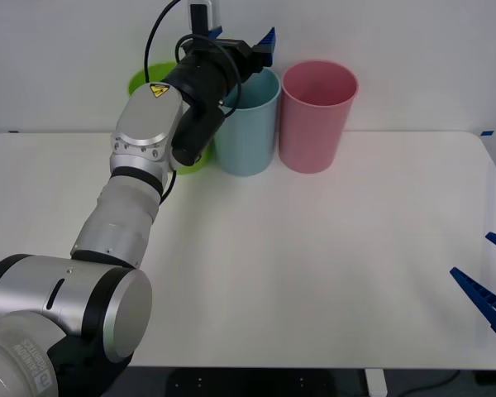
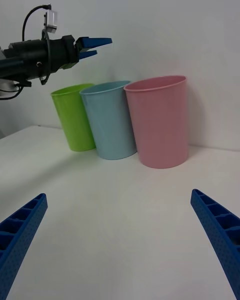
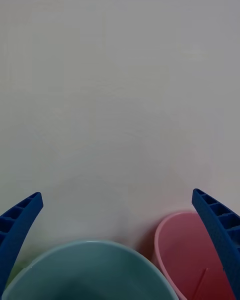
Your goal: Grasp the object on the table and drop it into the matching bin: aluminum can to the light blue bin, PET bottle to the pink bin.
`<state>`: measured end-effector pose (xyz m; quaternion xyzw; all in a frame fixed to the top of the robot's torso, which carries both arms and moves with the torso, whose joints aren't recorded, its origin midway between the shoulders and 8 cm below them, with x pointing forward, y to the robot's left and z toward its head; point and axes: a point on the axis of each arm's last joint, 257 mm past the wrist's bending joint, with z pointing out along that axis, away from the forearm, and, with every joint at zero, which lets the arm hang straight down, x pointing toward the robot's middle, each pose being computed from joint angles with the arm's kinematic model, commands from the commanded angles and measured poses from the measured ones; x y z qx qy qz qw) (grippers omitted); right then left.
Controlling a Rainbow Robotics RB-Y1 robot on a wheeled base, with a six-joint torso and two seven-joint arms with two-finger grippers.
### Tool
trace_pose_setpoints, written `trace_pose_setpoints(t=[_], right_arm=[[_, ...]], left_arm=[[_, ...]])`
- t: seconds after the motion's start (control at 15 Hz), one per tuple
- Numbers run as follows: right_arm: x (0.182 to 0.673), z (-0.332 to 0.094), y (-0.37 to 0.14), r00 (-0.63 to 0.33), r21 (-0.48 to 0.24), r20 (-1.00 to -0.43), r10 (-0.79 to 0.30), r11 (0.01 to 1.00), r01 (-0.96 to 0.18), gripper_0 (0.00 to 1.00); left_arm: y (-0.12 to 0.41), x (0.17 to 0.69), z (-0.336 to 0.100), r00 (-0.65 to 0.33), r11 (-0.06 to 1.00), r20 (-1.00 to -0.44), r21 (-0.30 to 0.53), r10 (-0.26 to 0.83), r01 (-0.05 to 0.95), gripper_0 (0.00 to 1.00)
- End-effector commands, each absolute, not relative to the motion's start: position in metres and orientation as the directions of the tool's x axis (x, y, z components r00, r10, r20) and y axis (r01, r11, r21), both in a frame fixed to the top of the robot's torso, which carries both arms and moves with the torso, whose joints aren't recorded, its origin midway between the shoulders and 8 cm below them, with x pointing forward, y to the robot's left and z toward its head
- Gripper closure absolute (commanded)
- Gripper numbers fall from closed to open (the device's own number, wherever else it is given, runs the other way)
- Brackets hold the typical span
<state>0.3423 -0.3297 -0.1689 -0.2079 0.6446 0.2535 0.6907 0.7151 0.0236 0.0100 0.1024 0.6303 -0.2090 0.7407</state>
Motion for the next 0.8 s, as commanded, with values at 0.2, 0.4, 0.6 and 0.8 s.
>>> trace_pose_setpoints(t=[0.2, 0.4, 0.6, 0.8], right_arm=[[0.342, -0.169, -0.330, 0.041, 0.039, -0.996, 0.082, 0.785, -0.618, 0.00], [0.342, -0.169, -0.330, 0.041, 0.039, -0.996, 0.082, 0.785, -0.618, 0.00], [0.342, -0.169, -0.330, 0.041, 0.039, -0.996, 0.082, 0.785, -0.618, 0.00], [0.342, -0.169, -0.330, 0.041, 0.039, -0.996, 0.082, 0.785, -0.618, 0.00]], left_arm=[[0.031, 0.701, 0.010, 0.122, 0.860, -0.964, -0.149, -0.236, 0.489, 0.00], [0.053, 0.691, 0.005, 0.133, 0.848, -0.961, -0.142, -0.241, 0.510, 0.00], [0.077, 0.679, -0.002, 0.143, 0.843, -0.958, -0.139, -0.247, 0.520, 0.00], [0.104, 0.664, -0.012, 0.147, 0.833, -0.961, -0.120, -0.234, 0.540, 0.00]])
